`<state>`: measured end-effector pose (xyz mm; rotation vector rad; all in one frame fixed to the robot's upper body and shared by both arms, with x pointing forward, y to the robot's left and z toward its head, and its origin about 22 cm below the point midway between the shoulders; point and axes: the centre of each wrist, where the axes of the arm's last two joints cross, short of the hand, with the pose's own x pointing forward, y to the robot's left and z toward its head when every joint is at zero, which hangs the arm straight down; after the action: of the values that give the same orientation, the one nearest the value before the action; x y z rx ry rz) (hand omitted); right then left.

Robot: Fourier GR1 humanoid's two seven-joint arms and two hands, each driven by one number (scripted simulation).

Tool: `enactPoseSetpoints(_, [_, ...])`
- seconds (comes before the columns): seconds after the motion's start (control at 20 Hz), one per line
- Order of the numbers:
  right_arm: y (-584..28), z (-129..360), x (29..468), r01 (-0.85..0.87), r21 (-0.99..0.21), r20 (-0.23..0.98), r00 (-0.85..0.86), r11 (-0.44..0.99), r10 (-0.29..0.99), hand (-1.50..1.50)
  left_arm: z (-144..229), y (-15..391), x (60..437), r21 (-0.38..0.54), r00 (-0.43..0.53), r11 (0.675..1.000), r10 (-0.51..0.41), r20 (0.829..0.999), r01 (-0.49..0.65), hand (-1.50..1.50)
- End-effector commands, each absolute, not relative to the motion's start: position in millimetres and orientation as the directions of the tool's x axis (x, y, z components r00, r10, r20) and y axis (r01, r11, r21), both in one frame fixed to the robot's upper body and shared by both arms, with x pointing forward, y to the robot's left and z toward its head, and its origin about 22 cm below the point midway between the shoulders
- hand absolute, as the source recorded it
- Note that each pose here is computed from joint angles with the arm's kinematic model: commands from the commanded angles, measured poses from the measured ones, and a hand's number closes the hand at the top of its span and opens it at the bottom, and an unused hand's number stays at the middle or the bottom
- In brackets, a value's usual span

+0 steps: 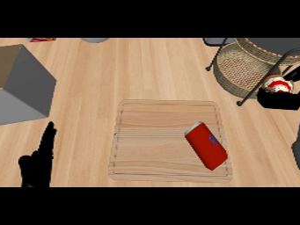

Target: Pick the cupcake from the cutting board and place it in the tiered basket

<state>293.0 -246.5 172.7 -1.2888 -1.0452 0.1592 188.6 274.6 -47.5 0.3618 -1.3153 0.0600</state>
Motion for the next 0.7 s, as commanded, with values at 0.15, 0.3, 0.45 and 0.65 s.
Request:
enactPoseSetpoints(0.15, [-242,243,224,0.567,-0.812,0.528,0.614,0.138,0.586,1.50,-53,264,193,0.206,0.300,0.959,-0.142,0.943,-0.194,0.00])
enactPoseSetpoints(0.3, [-248,270,217,0.579,-0.809,0.522,0.634,0.097,0.570,1.50,-49,255,196,0.214,0.296,0.961,-0.156,0.942,-0.177,0.00])
enactPoseSetpoints(0.45, [-251,286,208,0.601,-0.791,0.551,0.618,0.114,0.561,1.50,-47,263,201,0.203,0.274,0.967,-0.155,0.949,-0.155,0.00])
enactPoseSetpoints(0.65, [-265,306,222,0.620,-0.778,0.576,0.638,0.103,0.511,1.50,-52,259,189,0.202,0.292,0.968,-0.153,0.944,-0.146,0.00])
